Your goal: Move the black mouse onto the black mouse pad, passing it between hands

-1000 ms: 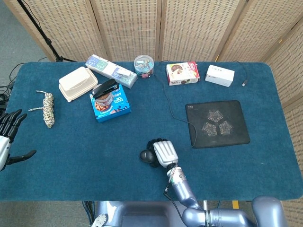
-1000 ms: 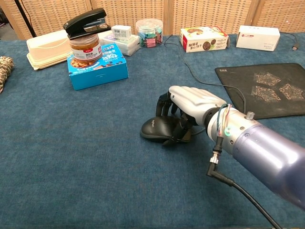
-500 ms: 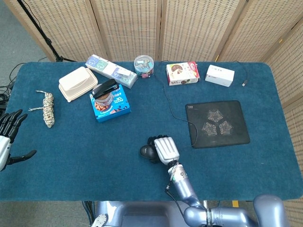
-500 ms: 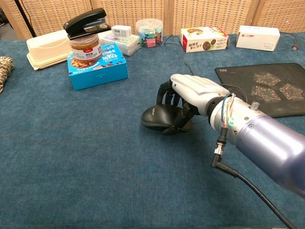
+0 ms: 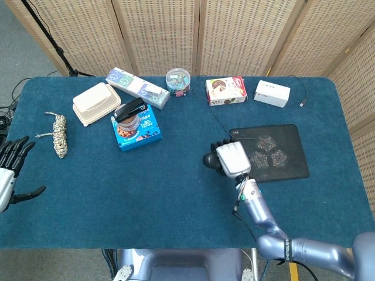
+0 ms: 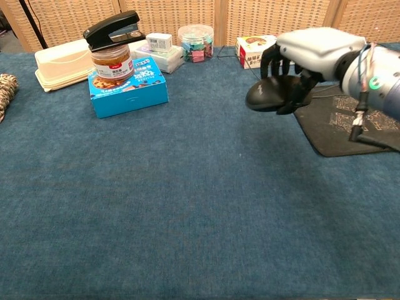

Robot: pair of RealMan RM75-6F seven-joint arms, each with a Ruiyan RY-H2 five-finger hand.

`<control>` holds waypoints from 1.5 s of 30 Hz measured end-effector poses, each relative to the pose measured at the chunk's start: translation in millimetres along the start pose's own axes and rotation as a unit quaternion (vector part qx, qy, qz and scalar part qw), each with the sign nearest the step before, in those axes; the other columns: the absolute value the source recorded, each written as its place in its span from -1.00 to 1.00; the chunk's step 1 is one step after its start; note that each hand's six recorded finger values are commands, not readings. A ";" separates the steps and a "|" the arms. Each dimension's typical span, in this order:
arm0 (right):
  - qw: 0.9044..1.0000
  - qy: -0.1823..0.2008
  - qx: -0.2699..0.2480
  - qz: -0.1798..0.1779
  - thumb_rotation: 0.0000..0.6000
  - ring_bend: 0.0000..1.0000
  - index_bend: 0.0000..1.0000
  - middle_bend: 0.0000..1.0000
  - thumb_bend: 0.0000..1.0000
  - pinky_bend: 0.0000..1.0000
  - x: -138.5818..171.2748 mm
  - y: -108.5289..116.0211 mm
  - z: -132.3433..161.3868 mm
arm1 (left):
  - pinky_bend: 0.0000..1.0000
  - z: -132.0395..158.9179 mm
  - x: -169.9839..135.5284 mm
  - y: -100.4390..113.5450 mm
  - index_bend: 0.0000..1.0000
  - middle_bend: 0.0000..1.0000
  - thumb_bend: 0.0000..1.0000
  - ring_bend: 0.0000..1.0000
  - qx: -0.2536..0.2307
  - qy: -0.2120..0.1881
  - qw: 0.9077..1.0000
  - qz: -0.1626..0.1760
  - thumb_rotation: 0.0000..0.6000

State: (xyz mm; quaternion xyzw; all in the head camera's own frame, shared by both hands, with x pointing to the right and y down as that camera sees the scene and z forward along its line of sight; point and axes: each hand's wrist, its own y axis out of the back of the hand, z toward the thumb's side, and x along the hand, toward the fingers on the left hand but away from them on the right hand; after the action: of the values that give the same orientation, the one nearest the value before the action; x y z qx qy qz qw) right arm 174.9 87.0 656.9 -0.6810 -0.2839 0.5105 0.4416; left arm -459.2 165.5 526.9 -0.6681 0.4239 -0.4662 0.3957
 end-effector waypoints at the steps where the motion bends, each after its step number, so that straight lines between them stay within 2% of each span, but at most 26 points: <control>1: 1.000 -0.002 0.009 -0.001 1.00 -0.23 0.04 -0.02 -0.21 -0.26 -0.7 3.9 -8.7 | -1.00 0.3 0.1 -0.7 -1.00 -1.00 -0.98 -1.00 0.001 0.000 1.000 -0.001 1.00; 5: 0.999 -0.015 0.032 0.004 1.00 -0.23 0.04 -0.02 -0.16 -0.25 1.6 16.0 -47.0 | -1.00 2.0 1.0 -4.7 -1.00 -1.00 -0.98 -1.00 0.009 0.001 1.000 -0.005 1.00; 8: 0.999 -0.023 0.034 0.017 1.00 -0.23 0.04 -0.02 -0.13 -0.25 8.3 15.1 -68.1 | -1.00 3.6 2.0 -7.8 -1.00 -1.00 -0.98 -1.00 0.013 0.002 1.000 -0.009 1.00; 21: 0.996 -0.041 0.037 0.077 1.00 -0.23 0.04 -0.01 -0.12 -0.25 41.1 -27.1 -116.9 | -1.00 4.7 3.1 -12.5 -1.00 -1.00 -0.98 -1.00 0.019 0.005 1.000 -0.015 1.00; 31: 0.995 -0.037 0.019 0.095 1.00 -0.23 0.05 -0.01 -0.12 -0.23 52.3 -44.3 -126.4 | -1.00 4.3 3.5 -15.4 -1.00 -1.00 -0.98 -1.00 0.023 0.008 1.000 -0.019 1.00; 45: 0.991 -0.001 -0.062 0.121 1.00 -0.23 0.07 0.00 -0.08 -0.23 51.2 -54.8 -118.8 | -1.00 5.4 3.7 -19.2 -1.00 -1.00 -0.98 -1.00 0.025 0.008 0.999 -0.026 1.00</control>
State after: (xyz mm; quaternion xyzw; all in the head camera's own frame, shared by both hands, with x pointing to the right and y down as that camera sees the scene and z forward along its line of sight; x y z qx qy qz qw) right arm 307.1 117.5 693.6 -0.7360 -0.2305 0.5423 0.3334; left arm -449.5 169.0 544.3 -0.6650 0.3982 -0.4921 0.3962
